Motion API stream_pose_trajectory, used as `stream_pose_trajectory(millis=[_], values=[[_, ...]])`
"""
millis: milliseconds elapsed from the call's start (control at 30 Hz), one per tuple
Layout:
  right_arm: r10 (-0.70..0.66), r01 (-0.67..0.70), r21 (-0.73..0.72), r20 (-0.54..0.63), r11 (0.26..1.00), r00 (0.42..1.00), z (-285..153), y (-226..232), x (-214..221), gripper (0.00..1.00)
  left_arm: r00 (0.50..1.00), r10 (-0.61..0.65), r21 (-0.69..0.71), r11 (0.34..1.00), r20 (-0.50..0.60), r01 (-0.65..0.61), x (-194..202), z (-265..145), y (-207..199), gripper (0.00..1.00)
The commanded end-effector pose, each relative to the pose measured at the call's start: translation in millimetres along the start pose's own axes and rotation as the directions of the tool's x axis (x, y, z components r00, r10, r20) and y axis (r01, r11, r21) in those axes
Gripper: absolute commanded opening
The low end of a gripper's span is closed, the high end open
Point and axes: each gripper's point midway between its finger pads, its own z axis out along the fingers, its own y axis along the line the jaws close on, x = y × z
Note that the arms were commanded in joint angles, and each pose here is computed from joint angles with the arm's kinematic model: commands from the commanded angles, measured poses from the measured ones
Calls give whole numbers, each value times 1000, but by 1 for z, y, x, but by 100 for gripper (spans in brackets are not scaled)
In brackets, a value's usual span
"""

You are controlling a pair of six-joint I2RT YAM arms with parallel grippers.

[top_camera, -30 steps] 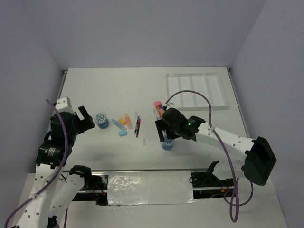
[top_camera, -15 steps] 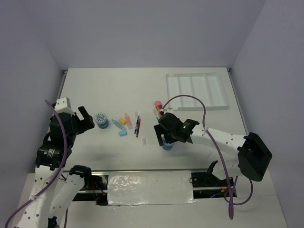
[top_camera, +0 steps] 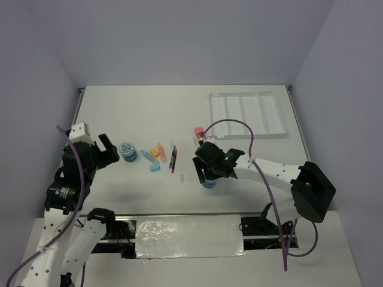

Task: Sort the stationery into containers
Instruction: Pick up the stationery from the center of the board.

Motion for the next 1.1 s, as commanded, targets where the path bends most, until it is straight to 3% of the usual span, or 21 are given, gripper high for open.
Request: stream_pose_trajectory(millis=[0,167,333,533,700,767,800,900,967,1067], values=[[-24,27,71,-36,997,999,0,-8,7,82,999,1,35,999,54,-2,-15,-3,-7,99],[-28,30,69,-27,997,999,-2,-7,6,76,998,0,35,999,57,-2,-15,-4,-6,99],[-31,31,18,19,999,999,-9,1,-5,43,998,1,39,999,57,-3,-15,-4,-7,99],[-22,22,7,118,1000,993,-29,-1,-27,40,998,2,41,999,60,-4,-16,-5,-7,99],[116,-131,46,254,990,960,-69,-59,-76,39,999,5,43,999,54,-8,-15,-4,-8,99],[193,-219,28,368,975,909,-99,-88,-111,38,999,6,46,999,53,-9,-14,-4,-9,99],[269,-328,67,432,942,861,-110,-125,-127,39,998,4,47,999,56,-6,-15,-4,-9,99],[369,-508,88,584,857,723,-142,-183,-172,41,998,0,49,999,63,-4,-16,-6,-8,99],[452,-655,68,670,753,589,-146,-238,-201,43,998,-2,50,999,70,-1,-17,-8,-8,99],[538,-775,71,680,627,498,-121,-296,-223,42,997,-7,37,999,79,4,-18,-9,-6,99]])
